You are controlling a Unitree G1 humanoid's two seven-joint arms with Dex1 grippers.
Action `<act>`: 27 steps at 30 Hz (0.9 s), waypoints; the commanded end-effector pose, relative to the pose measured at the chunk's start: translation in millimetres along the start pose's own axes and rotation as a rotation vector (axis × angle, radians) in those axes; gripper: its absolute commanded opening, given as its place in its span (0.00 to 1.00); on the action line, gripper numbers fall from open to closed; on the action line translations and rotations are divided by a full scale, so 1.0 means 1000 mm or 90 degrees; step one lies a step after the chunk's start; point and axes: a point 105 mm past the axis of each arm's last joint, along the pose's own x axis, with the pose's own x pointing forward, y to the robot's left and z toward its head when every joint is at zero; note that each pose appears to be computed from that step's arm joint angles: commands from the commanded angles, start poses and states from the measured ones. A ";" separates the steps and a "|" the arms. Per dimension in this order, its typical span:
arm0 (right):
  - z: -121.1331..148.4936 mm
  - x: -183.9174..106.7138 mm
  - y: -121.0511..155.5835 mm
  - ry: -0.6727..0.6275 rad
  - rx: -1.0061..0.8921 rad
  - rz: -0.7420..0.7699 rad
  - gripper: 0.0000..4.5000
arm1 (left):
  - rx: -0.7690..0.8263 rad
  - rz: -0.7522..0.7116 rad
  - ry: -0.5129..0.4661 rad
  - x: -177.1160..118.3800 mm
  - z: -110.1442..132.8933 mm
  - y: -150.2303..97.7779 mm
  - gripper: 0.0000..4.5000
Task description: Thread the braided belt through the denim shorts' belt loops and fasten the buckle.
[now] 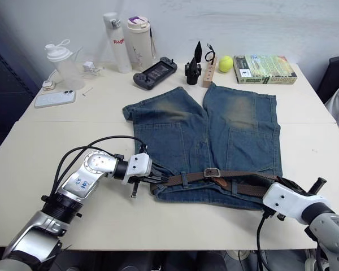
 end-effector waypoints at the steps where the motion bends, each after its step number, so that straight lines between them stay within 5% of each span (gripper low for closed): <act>1: 0.010 0.010 -0.009 -0.037 -0.082 -0.026 0.00 | -0.030 0.010 0.026 -0.018 -0.019 -0.005 0.02; 14: 0.021 0.026 -0.010 -0.058 -0.016 -0.005 0.00 | -0.078 0.045 -0.087 -0.045 0.007 0.010 0.02; 20: 0.025 0.019 -0.003 -0.070 0.090 0.062 0.54 | -0.112 0.058 -0.128 -0.061 0.021 0.005 0.00; 24: 0.024 0.012 -0.013 -0.080 0.101 0.073 0.99 | -0.124 0.072 -0.120 -0.070 0.021 -0.001 0.00; 27: 0.032 0.006 -0.017 -0.114 0.122 0.094 0.99 | -0.124 0.077 -0.124 -0.070 0.023 -0.002 0.00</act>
